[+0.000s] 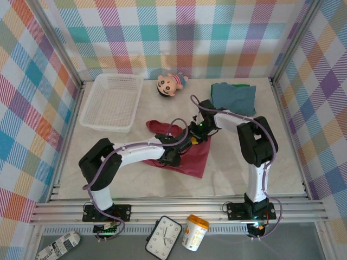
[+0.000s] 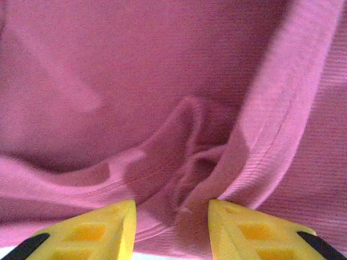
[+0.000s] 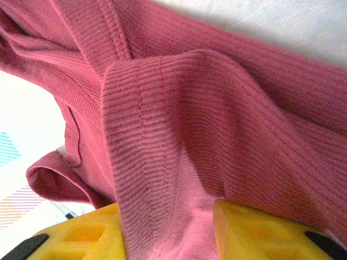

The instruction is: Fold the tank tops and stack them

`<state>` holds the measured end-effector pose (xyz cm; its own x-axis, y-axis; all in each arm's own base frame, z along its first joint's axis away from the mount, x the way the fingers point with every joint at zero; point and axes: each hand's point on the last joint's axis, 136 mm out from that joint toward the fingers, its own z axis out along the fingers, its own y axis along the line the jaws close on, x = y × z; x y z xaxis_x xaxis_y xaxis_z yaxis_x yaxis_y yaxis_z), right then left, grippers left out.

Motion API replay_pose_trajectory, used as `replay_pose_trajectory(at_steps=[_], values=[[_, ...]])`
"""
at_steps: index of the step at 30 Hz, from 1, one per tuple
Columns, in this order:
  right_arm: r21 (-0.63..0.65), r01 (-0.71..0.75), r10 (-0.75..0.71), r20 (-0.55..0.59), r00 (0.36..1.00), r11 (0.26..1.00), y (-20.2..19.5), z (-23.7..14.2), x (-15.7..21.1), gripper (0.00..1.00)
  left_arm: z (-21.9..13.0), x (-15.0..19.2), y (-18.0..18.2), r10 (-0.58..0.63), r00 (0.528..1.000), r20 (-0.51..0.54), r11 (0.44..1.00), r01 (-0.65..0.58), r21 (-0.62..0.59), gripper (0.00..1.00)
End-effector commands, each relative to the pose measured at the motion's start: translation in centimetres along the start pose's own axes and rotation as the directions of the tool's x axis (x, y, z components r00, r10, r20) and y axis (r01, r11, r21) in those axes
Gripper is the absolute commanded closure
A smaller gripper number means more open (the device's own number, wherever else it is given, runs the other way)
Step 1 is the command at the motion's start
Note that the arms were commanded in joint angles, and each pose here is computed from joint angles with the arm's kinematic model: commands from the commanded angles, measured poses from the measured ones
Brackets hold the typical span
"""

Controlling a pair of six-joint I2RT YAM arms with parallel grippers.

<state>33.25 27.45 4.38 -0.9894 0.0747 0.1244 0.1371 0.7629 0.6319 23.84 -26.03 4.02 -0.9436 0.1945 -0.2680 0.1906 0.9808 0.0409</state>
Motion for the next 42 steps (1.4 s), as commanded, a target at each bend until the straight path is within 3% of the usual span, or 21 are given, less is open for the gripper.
replay_pose_trajectory(at_steps=[1,9,15,22,26,30,37,42], values=[[-0.092,0.022,-0.022,-0.006,1.0,0.996,3.0,0.5,-0.6,0.58,-1.0,-0.4,2.2,-0.067,0.997,0.03,0.997,0.068,-0.044,0.63],[-0.128,0.025,-0.026,-0.008,1.0,0.991,4.4,1.5,-1.2,0.58,0.1,0.5,2.9,-0.064,0.998,-0.026,0.995,0.062,-0.084,0.62],[-0.113,0.121,-0.111,0.094,0.989,0.986,4.4,-3.1,-1.9,0.56,-4.1,-1.4,0.6,0.007,0.995,0.1,0.999,-0.002,-0.051,0.52],[0.205,0.181,-0.217,0.168,0.962,0.962,-3.8,-9.5,-1.0,0.46,-7.3,-2.3,-7.4,0.105,0.968,0.228,0.985,-0.133,0.11,0.47],[0.228,0.147,-0.186,0.16,0.969,0.963,-7.4,-10.5,-0.2,0.45,-6.3,-1.1,-12.8,0.173,0.96,0.22,0.954,-0.219,0.207,0.46],[0.193,0.168,-0.198,0.15,0.969,0.967,-7.9,-9.4,-0.3,0.45,-4.6,0.5,-16.5,0.254,0.948,0.19,0.925,-0.296,0.24,0.46],[0.116,0.14,-0.155,0.131,0.979,0.983,-8.0,-6.9,-1.6,0.49,-0.6,2.3,-16.8,0.307,0.947,0.09,0.929,-0.319,0.187,0.48],[0.108,0.138,-0.15,0.112,0.982,0.985,-8.4,-6.0,-2.1,0.59,1.7,3.8,-14.9,0.335,0.942,0.007,0.937,-0.334,0.101,0.54]])
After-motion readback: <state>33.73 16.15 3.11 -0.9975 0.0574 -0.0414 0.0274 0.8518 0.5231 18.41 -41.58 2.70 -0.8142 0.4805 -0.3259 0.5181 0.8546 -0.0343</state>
